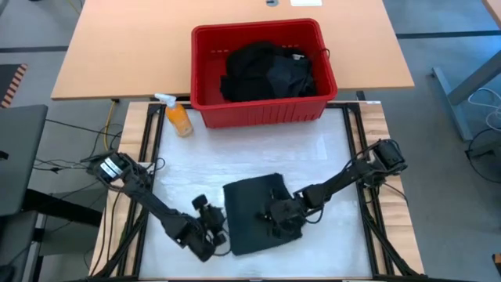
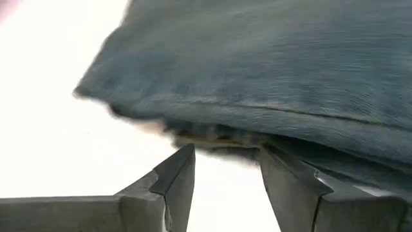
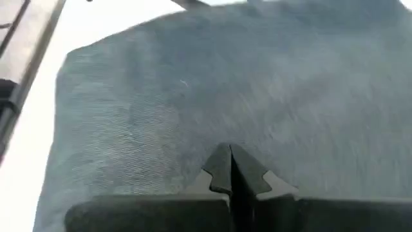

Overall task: Fold Laundry from Bin
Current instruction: Fold the dark blue pants

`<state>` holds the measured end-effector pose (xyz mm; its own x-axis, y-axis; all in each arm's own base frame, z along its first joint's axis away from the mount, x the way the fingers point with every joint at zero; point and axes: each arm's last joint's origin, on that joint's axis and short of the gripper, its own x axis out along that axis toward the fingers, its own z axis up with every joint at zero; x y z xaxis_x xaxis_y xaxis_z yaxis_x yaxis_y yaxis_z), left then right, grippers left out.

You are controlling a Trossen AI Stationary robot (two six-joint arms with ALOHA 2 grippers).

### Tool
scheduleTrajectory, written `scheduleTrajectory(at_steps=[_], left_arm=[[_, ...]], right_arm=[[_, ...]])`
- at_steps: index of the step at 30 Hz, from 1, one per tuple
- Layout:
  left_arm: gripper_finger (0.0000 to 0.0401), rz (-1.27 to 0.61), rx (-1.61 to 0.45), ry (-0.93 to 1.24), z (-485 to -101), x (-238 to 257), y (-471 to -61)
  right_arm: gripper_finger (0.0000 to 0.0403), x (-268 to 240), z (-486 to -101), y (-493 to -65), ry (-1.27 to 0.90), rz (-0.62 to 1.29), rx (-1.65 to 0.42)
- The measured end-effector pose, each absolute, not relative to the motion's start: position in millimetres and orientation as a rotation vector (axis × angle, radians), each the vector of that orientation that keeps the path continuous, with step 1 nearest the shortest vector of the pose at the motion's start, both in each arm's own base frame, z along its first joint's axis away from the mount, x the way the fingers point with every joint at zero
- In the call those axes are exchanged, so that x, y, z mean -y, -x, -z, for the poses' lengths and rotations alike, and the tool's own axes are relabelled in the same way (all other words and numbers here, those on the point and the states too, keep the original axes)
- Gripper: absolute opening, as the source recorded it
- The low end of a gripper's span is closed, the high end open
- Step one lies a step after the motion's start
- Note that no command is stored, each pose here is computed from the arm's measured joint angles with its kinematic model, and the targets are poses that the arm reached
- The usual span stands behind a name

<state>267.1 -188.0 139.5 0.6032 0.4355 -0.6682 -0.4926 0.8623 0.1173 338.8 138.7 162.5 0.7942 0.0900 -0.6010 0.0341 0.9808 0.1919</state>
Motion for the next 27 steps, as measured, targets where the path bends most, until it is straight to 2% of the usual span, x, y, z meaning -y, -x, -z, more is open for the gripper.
scheduleTrajectory(at_steps=[6, 9, 13, 17, 22, 27], left_arm=[[0.0164, -0.602, -0.894, -0.001, -139, 154, -276], [0.0164, -0.618, -0.941, -0.012, -152, 154, -260], [0.0164, -0.629, -0.828, 0.025, -176, 172, -224], [0.0164, -0.436, -0.574, 0.214, -168, 206, -194], [0.0164, -0.118, -0.328, 0.38, -140, 241, -182], [0.0164, -0.021, -0.29, 0.275, -123, 251, -194]], right_arm=[[0.0017, -140, -210, -353, -0.132, -0.057, -0.489], [0.0017, -132, -209, -359, -0.121, -0.014, -0.484], [0.0017, -119, -195, -368, -0.147, 0.035, -0.49], [0.0017, -115, -180, -380, -0.208, 0.031, -0.45], [0.0017, -124, -172, -384, -0.235, 0.0, -0.444], [0.0017, -125, -163, -383, -0.265, 0.029, -0.487]])
